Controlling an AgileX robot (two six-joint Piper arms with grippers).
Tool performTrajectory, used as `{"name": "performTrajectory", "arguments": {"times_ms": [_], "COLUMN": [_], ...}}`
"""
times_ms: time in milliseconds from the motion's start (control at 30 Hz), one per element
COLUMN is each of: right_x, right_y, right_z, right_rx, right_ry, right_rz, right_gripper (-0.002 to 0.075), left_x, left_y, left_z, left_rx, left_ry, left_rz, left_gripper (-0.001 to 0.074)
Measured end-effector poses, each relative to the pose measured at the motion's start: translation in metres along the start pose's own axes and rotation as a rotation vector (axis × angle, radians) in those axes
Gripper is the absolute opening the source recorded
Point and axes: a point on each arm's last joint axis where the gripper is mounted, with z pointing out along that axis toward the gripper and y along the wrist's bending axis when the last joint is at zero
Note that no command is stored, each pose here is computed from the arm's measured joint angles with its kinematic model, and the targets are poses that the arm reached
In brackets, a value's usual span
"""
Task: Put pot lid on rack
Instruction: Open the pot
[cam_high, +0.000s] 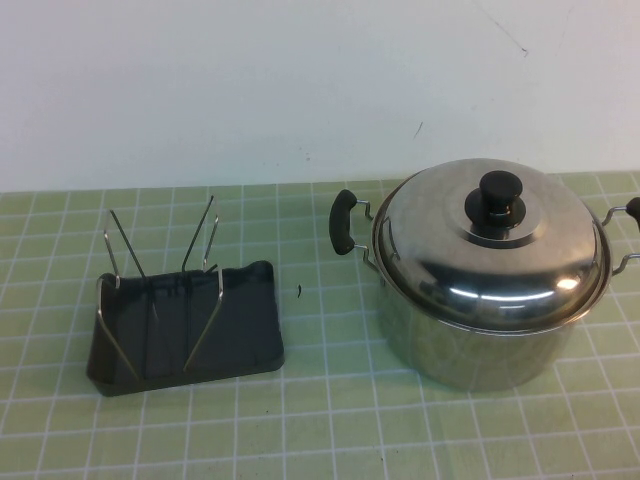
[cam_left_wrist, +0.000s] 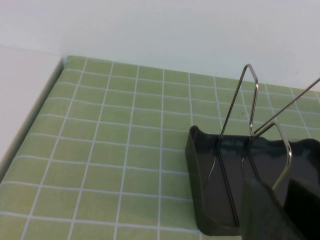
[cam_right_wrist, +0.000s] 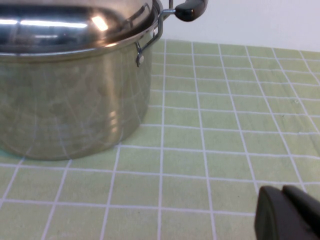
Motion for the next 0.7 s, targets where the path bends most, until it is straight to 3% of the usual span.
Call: {"name": "performTrajectory", "arguments": {"times_ms": [333,533,700], "right_x": [0.000,0.000,0.000], "right_y": [0.000,0.000,0.000], "right_z": [0.000,0.000,0.000], "right_rx": [0.001,0.001,0.001], "right_ry": [0.000,0.000,0.000], "right_rz": [-0.002,-0.002,-0.002], "right_gripper": [-0.0001,-0.0001,-0.0001], "left_x": [0.027,0.070,0.098], "left_y": [0.007,0.014,0.019], "left_z": [-0.008,-0.012,-0.008], "left_rx": [-0.003,0.040,0.042], "left_ry": [-0.019,-0.028,-0.010], "left_rz": [0.049,-0.017,0.074], "left_gripper": [0.0013,0.0002,0.0001]}}
